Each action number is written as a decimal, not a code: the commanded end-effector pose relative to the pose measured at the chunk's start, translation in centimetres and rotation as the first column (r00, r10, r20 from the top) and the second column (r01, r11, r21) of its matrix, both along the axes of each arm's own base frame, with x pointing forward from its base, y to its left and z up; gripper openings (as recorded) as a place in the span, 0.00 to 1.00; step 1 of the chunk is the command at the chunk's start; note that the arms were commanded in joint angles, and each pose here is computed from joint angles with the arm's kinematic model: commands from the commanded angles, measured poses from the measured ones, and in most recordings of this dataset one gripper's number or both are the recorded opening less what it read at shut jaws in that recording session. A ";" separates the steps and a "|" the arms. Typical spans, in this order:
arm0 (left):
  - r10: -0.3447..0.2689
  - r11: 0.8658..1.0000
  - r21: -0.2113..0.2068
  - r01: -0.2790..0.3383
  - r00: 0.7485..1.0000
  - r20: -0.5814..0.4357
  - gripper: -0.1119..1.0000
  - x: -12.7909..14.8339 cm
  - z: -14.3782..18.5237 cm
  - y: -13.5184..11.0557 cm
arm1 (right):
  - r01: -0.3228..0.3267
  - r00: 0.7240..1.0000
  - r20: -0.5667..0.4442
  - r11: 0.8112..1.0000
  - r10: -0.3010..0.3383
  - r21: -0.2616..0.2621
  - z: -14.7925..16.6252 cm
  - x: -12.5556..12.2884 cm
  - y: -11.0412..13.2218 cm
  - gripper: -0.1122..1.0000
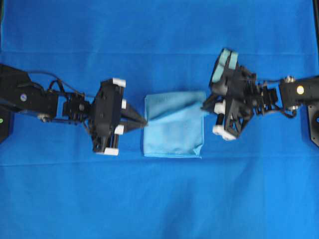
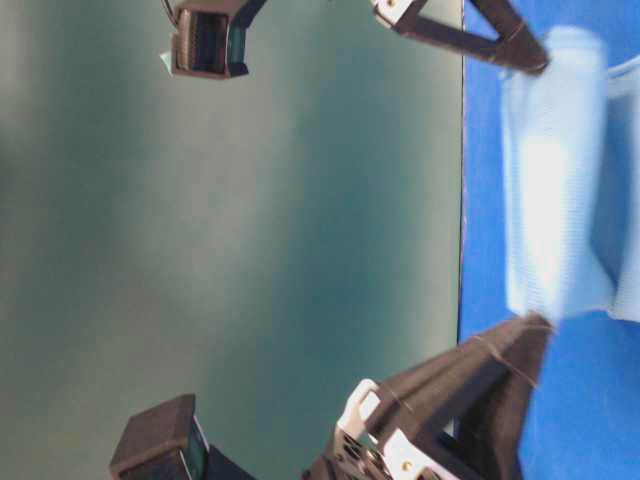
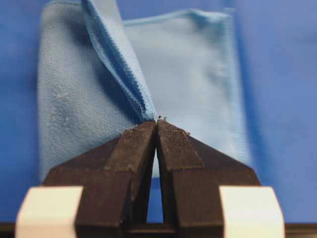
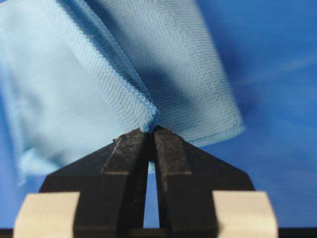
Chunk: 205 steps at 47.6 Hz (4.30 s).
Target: Fold the light blue towel.
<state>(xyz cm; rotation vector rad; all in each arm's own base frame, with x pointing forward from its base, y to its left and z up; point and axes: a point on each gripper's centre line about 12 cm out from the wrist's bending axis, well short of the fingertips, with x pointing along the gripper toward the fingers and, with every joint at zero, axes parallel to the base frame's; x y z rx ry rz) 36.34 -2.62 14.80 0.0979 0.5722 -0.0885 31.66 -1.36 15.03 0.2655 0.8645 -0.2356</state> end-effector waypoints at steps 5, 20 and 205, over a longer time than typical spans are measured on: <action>-0.038 0.999 -0.017 0.038 0.999 -0.029 0.10 0.2 -0.8 -1.9 | -0.010 1.000 -0.016 1.000 0.011 0.027 -0.8 0.3 1.3 0.13; -0.073 0.997 -0.013 0.072 0.994 -0.084 0.10 1.1 -3.5 -3.4 | -0.038 0.999 -0.029 0.995 0.040 0.091 -3.7 1.3 3.3 0.13; 0.009 0.998 -0.057 0.014 0.924 0.382 0.59 -21.0 6.9 1.4 | -0.054 0.899 0.421 0.985 0.119 -0.164 5.4 -15.6 0.3 0.65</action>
